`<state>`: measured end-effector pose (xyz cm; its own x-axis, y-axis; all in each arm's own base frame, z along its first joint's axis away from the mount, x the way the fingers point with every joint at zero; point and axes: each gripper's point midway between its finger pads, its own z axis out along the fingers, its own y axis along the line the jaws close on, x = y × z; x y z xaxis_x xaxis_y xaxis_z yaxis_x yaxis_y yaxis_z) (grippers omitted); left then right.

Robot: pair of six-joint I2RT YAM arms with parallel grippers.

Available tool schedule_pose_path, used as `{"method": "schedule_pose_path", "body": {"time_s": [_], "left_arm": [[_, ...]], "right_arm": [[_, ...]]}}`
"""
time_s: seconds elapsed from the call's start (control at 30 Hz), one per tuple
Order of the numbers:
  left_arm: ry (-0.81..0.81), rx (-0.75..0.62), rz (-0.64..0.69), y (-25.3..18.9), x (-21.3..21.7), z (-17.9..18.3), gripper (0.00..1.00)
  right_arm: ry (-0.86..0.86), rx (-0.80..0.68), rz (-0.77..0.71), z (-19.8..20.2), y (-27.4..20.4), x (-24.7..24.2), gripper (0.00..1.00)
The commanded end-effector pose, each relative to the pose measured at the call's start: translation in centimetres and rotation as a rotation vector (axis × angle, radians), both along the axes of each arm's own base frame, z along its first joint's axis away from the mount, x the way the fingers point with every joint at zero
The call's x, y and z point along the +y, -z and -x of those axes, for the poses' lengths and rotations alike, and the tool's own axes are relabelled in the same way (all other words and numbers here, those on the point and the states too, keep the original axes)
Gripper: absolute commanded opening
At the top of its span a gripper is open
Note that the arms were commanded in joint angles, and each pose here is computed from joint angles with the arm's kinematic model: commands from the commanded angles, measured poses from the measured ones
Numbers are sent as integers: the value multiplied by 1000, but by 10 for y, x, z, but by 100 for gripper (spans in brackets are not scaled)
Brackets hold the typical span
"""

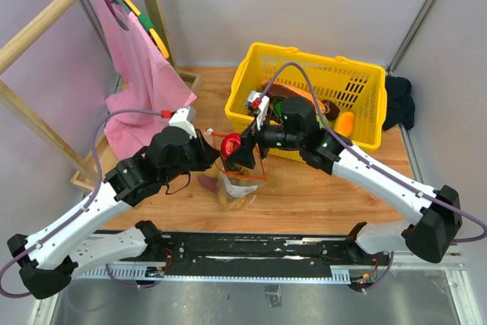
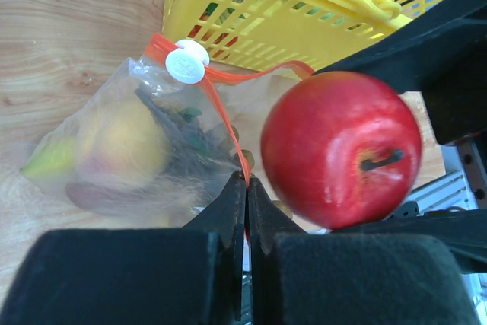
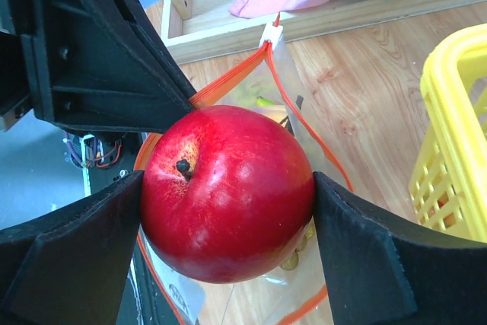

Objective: Place the food in the zip-top bag and seal the zipper
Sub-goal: Place the fake fruit in the zipper food storage bag.

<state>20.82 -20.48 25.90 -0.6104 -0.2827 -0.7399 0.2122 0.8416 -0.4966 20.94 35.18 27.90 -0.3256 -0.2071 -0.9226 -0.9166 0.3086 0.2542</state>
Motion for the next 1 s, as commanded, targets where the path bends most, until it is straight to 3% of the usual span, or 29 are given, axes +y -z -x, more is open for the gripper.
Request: {"method": "schedule_pose_path", "body": {"time_s": [0.0, 0.2, 0.57, 0.97], "left_arm": [[20, -57, 73, -25, -7, -1, 1], [35, -54, 80, -25, -9, 1, 0], [38, -49, 91, -21, -9, 3, 0], [17, -44, 90, -16, -6, 2, 0]], "right_arm": [[-7, -44, -47, -3, -3, 14, 40], [-3, -29, -29, -9, 15, 21, 51], [-12, -14, -6, -11, 26, 27, 99], [-1, -60, 0, -1, -8, 9, 98]]}}
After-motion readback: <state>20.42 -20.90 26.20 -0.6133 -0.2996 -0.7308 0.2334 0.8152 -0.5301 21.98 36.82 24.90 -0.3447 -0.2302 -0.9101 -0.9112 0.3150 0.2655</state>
